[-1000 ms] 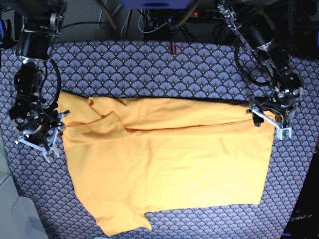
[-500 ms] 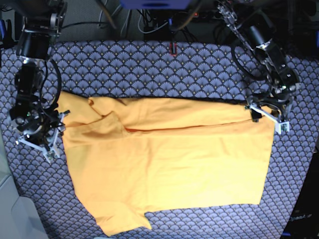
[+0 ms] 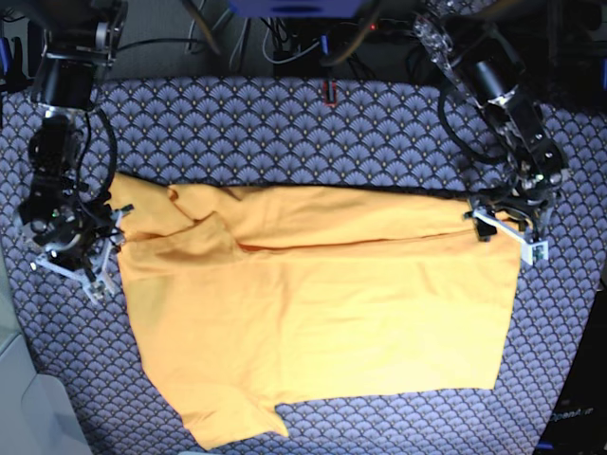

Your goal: Fold the T-shirt properly

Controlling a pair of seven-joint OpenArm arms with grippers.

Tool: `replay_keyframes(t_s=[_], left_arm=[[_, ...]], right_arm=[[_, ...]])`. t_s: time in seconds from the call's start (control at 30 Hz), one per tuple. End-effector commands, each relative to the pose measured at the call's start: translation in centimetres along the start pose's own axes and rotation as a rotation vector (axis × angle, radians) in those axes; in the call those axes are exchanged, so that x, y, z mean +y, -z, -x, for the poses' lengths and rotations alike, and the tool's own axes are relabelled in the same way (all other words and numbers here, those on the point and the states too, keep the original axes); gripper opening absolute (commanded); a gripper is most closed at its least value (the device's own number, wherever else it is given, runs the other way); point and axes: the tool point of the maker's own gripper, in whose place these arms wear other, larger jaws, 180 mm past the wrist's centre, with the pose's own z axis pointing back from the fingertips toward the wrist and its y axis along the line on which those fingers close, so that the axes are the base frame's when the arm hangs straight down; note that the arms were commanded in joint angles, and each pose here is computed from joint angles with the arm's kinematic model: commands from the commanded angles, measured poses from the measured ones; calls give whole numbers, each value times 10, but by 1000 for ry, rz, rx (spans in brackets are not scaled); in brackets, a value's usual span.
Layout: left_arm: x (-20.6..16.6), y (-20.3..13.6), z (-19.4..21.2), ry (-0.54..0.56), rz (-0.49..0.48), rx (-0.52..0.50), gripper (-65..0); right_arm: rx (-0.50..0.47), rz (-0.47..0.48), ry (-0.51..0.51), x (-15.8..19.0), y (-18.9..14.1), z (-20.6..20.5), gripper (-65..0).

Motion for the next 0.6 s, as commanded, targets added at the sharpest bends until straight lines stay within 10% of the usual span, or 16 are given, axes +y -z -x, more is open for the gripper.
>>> replay_keyframes(t_s=[0.0, 0.3, 0.57], left_arm=[[0, 0, -20, 1, 7, -51, -273], [-3, 1, -26, -2, 11, -62, -650], [-2, -1, -35, 2, 5, -76, -650]], right_arm=[[-36, 37, 1, -15, -6, -12, -318], [-25, 48, -7, -20, -8, -9, -318], [-22, 48, -7, -20, -8, -8, -318]])
